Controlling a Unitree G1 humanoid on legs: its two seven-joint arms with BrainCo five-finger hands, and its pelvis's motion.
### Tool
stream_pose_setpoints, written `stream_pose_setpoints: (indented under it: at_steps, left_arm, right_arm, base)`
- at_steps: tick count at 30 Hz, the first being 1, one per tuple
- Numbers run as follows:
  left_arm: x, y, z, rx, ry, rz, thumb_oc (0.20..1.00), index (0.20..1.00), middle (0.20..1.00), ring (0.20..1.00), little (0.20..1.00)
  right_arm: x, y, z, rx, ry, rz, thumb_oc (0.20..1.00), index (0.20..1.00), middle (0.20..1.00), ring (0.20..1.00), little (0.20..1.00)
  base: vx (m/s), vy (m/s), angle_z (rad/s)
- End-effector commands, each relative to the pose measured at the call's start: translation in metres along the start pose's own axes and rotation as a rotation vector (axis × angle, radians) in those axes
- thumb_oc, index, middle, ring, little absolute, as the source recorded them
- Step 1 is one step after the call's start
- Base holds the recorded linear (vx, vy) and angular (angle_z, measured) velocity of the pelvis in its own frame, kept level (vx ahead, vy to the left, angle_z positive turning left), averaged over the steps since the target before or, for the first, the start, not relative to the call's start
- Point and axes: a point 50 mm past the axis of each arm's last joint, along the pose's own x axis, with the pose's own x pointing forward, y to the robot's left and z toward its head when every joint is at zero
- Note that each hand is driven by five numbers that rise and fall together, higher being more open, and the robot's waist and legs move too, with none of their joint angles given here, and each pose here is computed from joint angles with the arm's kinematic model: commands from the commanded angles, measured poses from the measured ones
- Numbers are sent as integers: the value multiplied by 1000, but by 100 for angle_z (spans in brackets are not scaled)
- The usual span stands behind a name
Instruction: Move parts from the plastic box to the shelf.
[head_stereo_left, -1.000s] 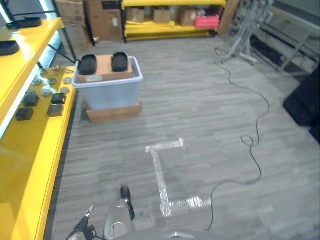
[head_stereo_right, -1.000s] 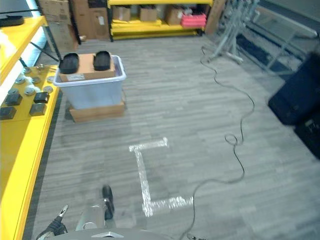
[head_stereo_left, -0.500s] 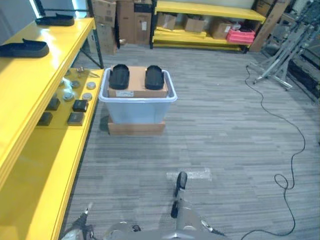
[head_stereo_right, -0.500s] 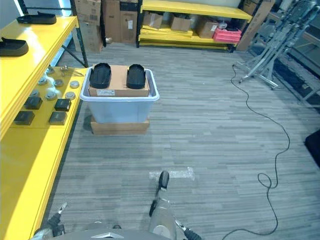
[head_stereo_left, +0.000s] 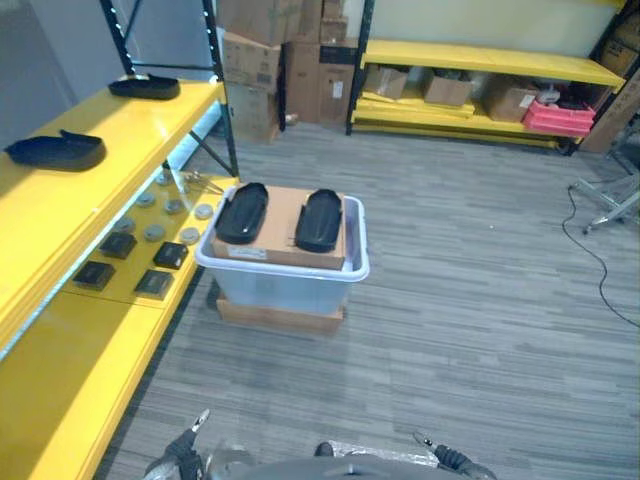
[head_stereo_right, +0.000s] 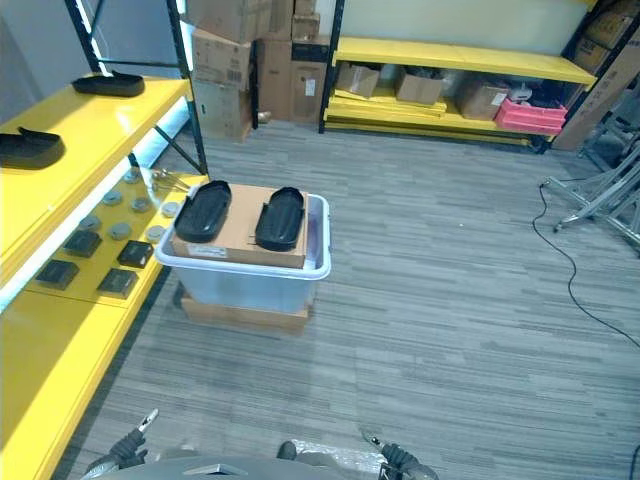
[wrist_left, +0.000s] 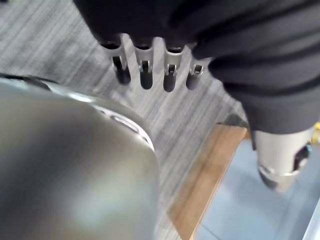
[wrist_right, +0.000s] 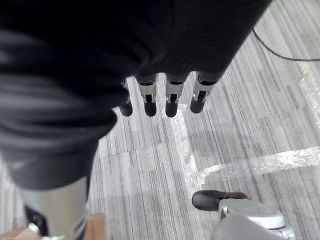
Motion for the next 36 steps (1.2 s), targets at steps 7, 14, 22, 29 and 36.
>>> stream_pose_setpoints:
  at_steps: [7,14,22,29,36]
  left_arm:
    - [-1,15,-3,-175,12,113,1000,1000,1000,1000,1000]
    - [-3,25,-2,-126,-5,129,1000,1000,1000,1000,1000]
    - [2,12,17,-24,-41,83,1000,1000,1000,1000,1000]
    - [2,6,14,-10,-25,74,1000,1000,1000,1000,1000]
    - [-2,13,-6,49,22,74,1000,1000,1000,1000,1000]
  right_arm:
    - [-4,-29,-13,-132,17,-63,1000,1000,1000,1000,1000]
    - [-2,-15,-2,-131,-11,-10,1000,1000,1000,1000,1000]
    - [0,23,30,-50,-135,73,1000,1000,1000,1000,1000]
    - [-1,12,22,-27,-134,39,1000,1000,1000,1000,1000]
    - [-1,-5,9,54,-76,-17,1000,1000,1000,1000,1000]
  base:
    - [438,220,-50]
    - [336,131,-30]
    - [181,97,22]
    - [88,-285,24]
    - [106,-63,14]
